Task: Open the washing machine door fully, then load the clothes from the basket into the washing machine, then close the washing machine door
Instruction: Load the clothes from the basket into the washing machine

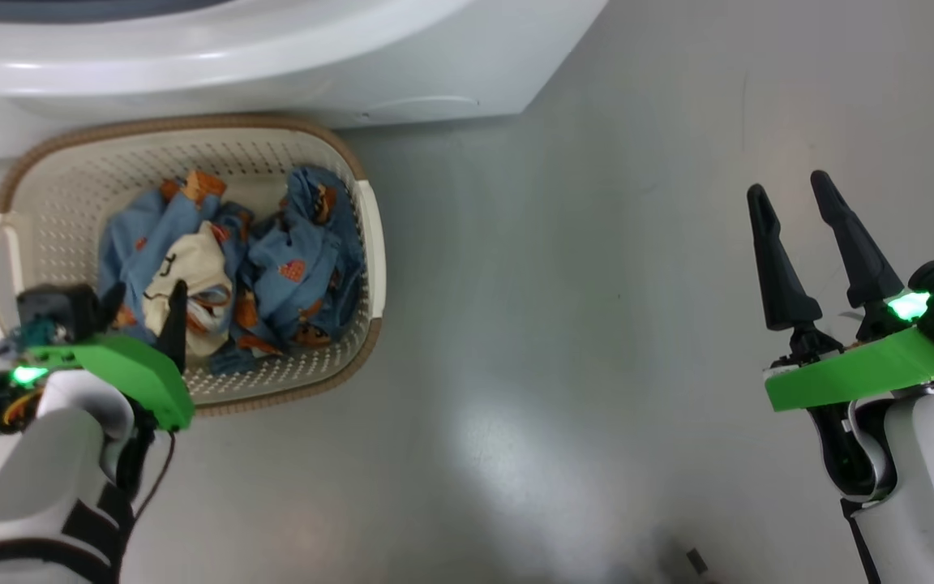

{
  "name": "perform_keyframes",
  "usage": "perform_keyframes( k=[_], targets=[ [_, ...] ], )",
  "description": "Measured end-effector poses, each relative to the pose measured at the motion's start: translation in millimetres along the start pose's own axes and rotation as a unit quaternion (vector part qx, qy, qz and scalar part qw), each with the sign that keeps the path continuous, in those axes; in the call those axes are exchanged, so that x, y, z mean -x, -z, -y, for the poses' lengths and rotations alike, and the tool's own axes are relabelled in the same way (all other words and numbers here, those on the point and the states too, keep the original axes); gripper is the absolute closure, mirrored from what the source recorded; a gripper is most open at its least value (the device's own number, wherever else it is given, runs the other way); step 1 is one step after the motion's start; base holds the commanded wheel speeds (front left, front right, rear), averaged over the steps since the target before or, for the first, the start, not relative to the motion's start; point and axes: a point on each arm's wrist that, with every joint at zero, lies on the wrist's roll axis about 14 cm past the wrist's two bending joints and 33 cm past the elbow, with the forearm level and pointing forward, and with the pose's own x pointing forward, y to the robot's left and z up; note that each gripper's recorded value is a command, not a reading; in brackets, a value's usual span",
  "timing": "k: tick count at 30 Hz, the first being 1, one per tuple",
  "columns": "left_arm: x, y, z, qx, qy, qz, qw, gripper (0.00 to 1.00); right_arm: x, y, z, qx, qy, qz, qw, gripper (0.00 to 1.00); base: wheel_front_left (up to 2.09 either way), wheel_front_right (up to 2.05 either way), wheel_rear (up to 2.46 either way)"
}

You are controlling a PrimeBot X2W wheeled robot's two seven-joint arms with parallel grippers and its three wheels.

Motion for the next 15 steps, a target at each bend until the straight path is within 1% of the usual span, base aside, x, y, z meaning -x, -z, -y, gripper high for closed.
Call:
perform_keyframes(
  k=[9,15],
  targets=[
    [-34.0,19.4,-14.2,-0.004,-0.011,-0.045,0.999,0.00,-11.7,28.2,-0.2,0.005,-0.009,-0.028,1.000,0.00,0.00,0.00,0.00],
    [-52.1,33.2,-18.6,-0.011,-0.011,-0.080,0.997,0.00,-22.4,38.7,0.3,0.008,-0.015,-0.032,0.999,0.00,0.00,0.00,0.00]
  ],
)
